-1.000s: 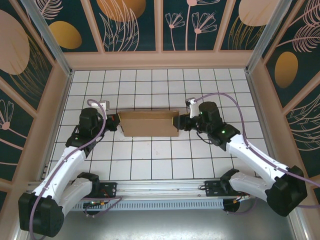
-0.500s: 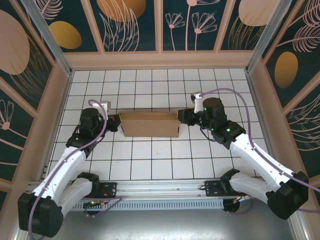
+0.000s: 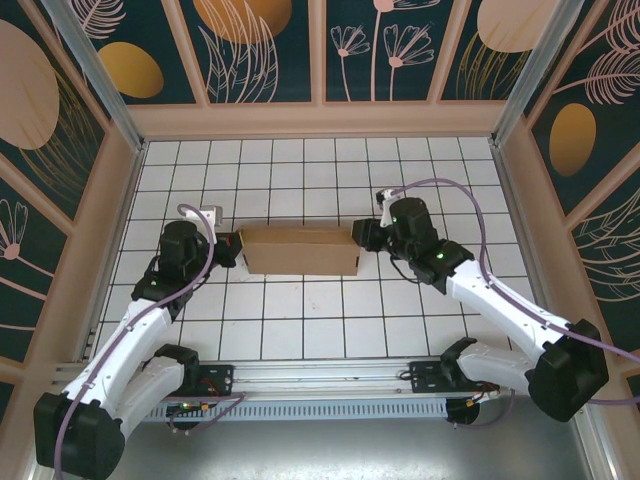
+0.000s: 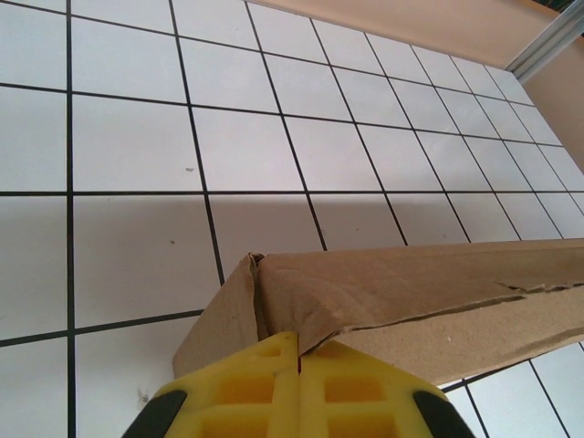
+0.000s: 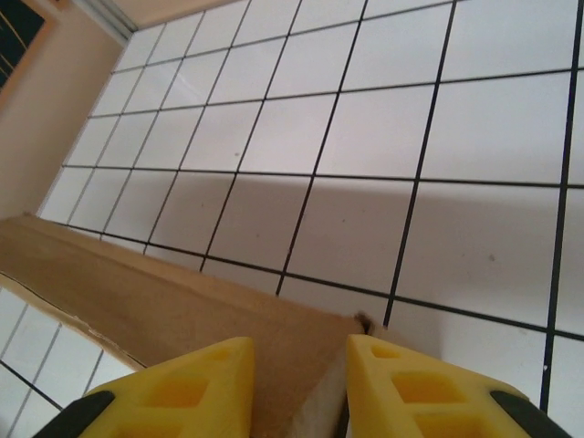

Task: Fold the paper box

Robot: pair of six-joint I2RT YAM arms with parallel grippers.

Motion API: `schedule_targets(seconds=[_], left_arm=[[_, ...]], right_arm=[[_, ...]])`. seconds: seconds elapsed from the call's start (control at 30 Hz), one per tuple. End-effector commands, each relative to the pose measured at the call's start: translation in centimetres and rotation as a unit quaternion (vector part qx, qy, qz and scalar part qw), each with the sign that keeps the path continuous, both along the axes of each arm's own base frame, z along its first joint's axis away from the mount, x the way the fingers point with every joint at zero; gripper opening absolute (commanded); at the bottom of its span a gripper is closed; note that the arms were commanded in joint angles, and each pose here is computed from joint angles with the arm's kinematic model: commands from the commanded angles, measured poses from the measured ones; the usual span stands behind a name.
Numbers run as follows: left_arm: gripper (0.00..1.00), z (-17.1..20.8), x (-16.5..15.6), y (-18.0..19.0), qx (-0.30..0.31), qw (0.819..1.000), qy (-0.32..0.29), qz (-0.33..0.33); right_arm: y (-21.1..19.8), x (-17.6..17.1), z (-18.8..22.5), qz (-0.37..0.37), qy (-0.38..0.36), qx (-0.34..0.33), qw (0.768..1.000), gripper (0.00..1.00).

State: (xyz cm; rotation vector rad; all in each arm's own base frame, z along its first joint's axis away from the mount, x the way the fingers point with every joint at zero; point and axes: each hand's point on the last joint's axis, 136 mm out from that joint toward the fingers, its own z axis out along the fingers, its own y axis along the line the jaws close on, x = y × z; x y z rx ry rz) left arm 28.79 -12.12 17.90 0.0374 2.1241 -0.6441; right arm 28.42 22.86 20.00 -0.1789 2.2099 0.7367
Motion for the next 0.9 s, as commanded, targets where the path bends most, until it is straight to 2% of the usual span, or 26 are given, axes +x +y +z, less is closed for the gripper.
schedule_targets(seconds=[0.0, 0.03, 0.17, 0.37, 0.5, 0.6, 0.7, 0.87], left_arm=[[0.00, -2.8, -1.3, 0.0, -0.003, 0.999, 0.047, 0.001], [0.02, -2.7, -1.3, 0.0, -0.008, 0.999, 0.045, 0.002], [0.23, -2.1, -1.3, -0.2, -0.023, 0.999, 0.037, 0.004], [0.39, -0.1, -2.5, -0.9, -0.051, 0.998, 0.006, -0.021], [0.41, 1.6, -2.9, -1.3, -0.078, 0.997, -0.006, -0.027], [0.37, 3.6, -3.3, -2.6, -0.117, 0.991, -0.029, -0.063], [0.34, 5.0, -3.6, -3.2, -0.126, 0.987, -0.045, -0.088], [0.40, 5.4, -1.8, -1.1, -0.102, 0.993, -0.052, -0.010]], right_arm=[[-0.1, -0.8, -2.2, -0.007, 0.003, -0.025, 1.000, 0.32], [-0.4, -0.8, -2.6, -0.014, 0.001, -0.034, 0.999, 0.32], [-1.5, -0.7, -4.3, -0.033, -0.001, -0.064, 0.997, 0.32], [-1.5, -0.6, -3.8, -0.041, -0.003, -0.053, 0.998, 0.33], [-1.1, -0.4, -3.2, -0.040, -0.005, -0.043, 0.998, 0.34], [-0.9, -0.4, -3.4, -0.038, -0.001, -0.042, 0.998, 0.35], [-0.9, -0.4, -3.5, -0.039, 0.001, -0.044, 0.998, 0.35], [-1.0, -0.4, -3.6, -0.040, 0.002, -0.044, 0.998, 0.36]])
